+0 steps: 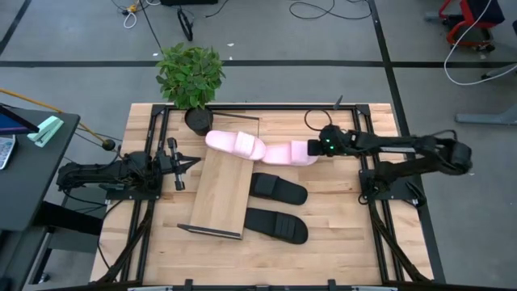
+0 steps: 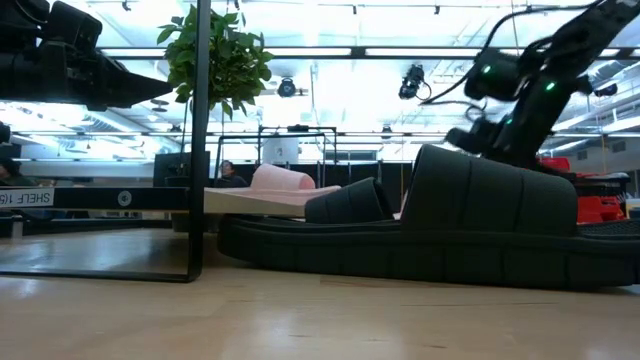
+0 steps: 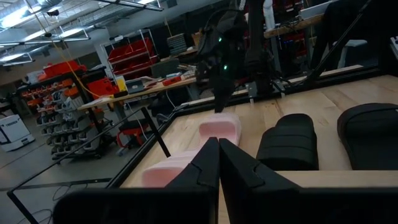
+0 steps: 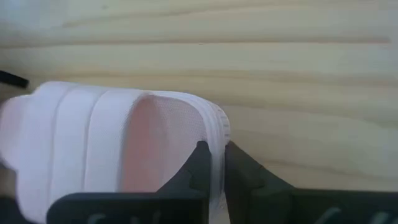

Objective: Pick and place slides into the shelf
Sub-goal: Put the pink slipper on the shelf

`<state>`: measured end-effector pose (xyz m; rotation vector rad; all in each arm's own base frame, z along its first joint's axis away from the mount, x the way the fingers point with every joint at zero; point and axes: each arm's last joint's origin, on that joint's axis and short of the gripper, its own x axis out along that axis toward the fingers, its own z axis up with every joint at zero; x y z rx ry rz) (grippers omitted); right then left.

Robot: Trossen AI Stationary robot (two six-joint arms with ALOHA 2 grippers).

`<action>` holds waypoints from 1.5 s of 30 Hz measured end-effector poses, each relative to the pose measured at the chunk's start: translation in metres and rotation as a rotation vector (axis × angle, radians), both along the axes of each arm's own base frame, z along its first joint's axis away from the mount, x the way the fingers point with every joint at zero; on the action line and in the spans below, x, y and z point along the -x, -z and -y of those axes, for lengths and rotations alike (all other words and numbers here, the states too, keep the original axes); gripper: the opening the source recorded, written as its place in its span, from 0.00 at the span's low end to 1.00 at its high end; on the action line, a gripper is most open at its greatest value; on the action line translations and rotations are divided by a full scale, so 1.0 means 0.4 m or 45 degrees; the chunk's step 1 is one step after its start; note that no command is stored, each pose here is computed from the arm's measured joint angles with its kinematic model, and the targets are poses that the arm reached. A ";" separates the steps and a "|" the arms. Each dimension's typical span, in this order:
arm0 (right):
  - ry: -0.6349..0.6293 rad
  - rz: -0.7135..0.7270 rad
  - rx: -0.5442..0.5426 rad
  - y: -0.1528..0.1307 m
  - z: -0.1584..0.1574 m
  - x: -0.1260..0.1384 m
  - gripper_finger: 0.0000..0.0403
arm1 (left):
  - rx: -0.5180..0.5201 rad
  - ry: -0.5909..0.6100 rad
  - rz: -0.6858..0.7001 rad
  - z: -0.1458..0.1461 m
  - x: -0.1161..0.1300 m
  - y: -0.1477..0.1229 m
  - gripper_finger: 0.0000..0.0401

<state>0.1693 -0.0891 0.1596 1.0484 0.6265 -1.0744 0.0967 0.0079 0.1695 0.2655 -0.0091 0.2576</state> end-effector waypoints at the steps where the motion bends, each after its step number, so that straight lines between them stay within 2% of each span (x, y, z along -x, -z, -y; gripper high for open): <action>1: 0.012 0.001 0.011 -0.011 -0.008 0.010 0.06 | 0.000 0.000 0.000 0.000 0.000 0.000 0.03; 7: 0.062 0.073 0.065 -0.066 -0.069 0.053 0.06 | 0.000 0.000 0.000 0.000 0.000 0.000 0.06; 13: 0.128 0.075 0.115 -0.085 -0.131 0.094 0.06 | 0.000 0.000 0.000 0.000 0.000 0.000 0.05; 20: 0.182 0.179 0.243 -0.106 -0.164 0.099 0.06 | 0.000 0.000 0.000 0.000 0.000 0.000 0.03; 27: 0.248 0.291 0.495 -0.183 -0.171 0.085 0.06 | 0.000 0.000 0.000 0.000 0.000 0.000 0.06; 38: 0.187 0.579 0.779 -0.316 -0.222 0.031 0.06 | 0.000 0.000 0.000 0.000 0.000 0.000 0.03; 41: 0.155 0.634 0.810 -0.323 -0.245 -0.001 0.06 | 0.000 0.000 0.000 0.000 0.000 0.000 0.03; 45: 0.125 0.662 0.783 -0.297 -0.275 -0.058 0.06 | 0.000 0.000 0.000 0.000 0.000 0.000 0.05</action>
